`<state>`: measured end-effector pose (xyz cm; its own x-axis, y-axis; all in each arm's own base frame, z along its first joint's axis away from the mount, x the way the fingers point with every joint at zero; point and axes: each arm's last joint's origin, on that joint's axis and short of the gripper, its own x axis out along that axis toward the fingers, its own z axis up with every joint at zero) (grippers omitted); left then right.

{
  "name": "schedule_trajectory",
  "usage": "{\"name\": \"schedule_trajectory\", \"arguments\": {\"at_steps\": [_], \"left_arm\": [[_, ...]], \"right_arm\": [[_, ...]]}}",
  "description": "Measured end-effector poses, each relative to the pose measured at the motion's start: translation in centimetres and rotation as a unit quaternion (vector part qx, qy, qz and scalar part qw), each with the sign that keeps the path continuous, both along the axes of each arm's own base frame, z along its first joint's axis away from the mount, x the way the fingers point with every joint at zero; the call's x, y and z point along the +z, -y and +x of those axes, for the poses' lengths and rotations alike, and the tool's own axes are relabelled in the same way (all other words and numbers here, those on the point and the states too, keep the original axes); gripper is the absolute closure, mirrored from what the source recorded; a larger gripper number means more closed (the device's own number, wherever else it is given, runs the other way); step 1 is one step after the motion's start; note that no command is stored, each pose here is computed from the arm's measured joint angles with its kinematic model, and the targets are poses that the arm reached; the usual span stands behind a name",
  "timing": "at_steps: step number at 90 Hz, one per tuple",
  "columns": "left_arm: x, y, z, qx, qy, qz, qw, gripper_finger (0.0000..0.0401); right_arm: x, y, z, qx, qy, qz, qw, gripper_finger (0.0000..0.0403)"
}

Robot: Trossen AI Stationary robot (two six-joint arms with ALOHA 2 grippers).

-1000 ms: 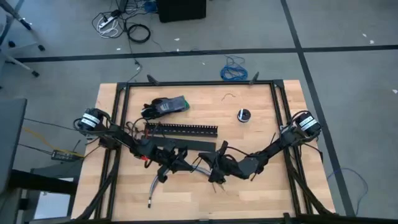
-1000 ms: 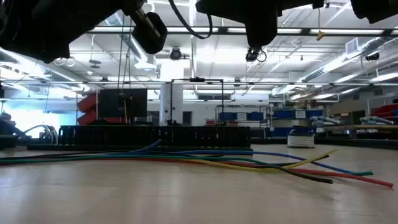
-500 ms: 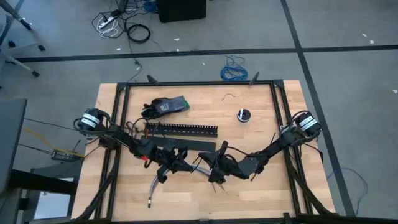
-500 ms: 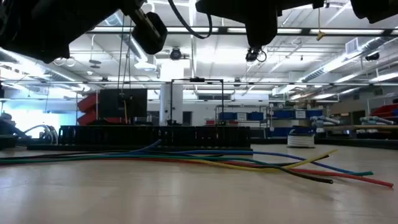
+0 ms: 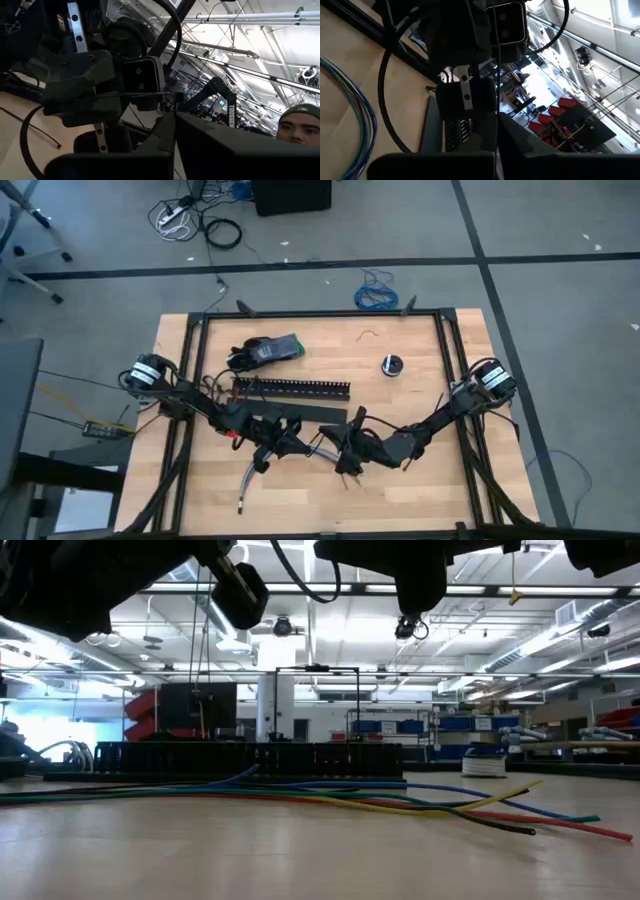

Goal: Ziptie cables
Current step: Prepare the left black zip tie

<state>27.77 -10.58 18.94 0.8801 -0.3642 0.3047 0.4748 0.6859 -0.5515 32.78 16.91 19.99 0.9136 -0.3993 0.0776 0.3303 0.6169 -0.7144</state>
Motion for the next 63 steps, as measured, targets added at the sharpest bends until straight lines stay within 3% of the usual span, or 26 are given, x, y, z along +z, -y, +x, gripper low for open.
{"name": "schedule_trajectory", "arguments": {"at_steps": [63], "left_arm": [[-0.23,-0.22,0.15,0.000,-0.022,-0.022,1.000,0.0401]], "right_arm": [[0.00,0.00,0.00,0.000,0.000,0.000,1.000,0.0403]]}}
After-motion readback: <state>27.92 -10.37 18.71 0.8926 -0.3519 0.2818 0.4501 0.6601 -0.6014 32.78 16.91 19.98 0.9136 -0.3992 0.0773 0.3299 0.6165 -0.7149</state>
